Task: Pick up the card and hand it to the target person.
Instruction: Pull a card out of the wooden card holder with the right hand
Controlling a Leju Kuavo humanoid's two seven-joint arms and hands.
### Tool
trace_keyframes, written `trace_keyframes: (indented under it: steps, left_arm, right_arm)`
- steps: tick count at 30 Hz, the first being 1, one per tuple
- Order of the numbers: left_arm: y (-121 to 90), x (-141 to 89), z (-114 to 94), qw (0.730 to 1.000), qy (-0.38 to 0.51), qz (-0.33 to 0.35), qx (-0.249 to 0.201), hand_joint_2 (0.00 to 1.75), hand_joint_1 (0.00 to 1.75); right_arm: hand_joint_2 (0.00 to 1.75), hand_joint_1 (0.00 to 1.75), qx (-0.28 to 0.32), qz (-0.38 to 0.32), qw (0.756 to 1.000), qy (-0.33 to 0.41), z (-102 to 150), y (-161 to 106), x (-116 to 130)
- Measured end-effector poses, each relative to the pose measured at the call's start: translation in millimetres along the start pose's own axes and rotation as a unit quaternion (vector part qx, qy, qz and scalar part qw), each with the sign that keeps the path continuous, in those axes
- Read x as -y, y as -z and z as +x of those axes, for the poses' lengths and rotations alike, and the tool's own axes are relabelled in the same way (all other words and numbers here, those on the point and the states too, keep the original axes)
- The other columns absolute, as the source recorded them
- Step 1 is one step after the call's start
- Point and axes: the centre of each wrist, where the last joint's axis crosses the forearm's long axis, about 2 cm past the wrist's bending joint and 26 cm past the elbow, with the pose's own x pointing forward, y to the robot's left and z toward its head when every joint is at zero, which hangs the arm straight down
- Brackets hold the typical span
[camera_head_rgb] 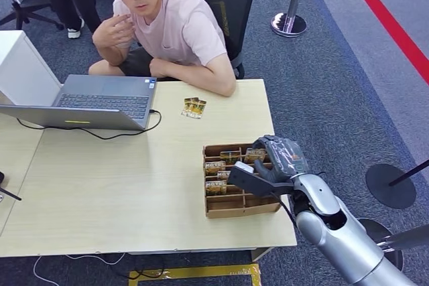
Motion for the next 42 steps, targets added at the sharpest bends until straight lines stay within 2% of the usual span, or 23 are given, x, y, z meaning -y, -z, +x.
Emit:
trace_keyframes:
  steps: [21, 42]
  left_arm:
    - [-0.3, 1.1, 0.3, 1.000, 0.006, -0.003, 0.001, 0.00, 0.00]
    - [-0.3, 1.1, 0.3, 1.000, 0.006, -0.003, 0.002, 0.00, 0.00]
  right_arm:
    - [1.75, 0.91, 0.008, -0.006, 1.000, 0.004, 5.9, 10.8, 8.4]
    - [1.75, 0.93, 0.011, 0.009, 1.000, 0.005, 9.7, 12.4, 0.9]
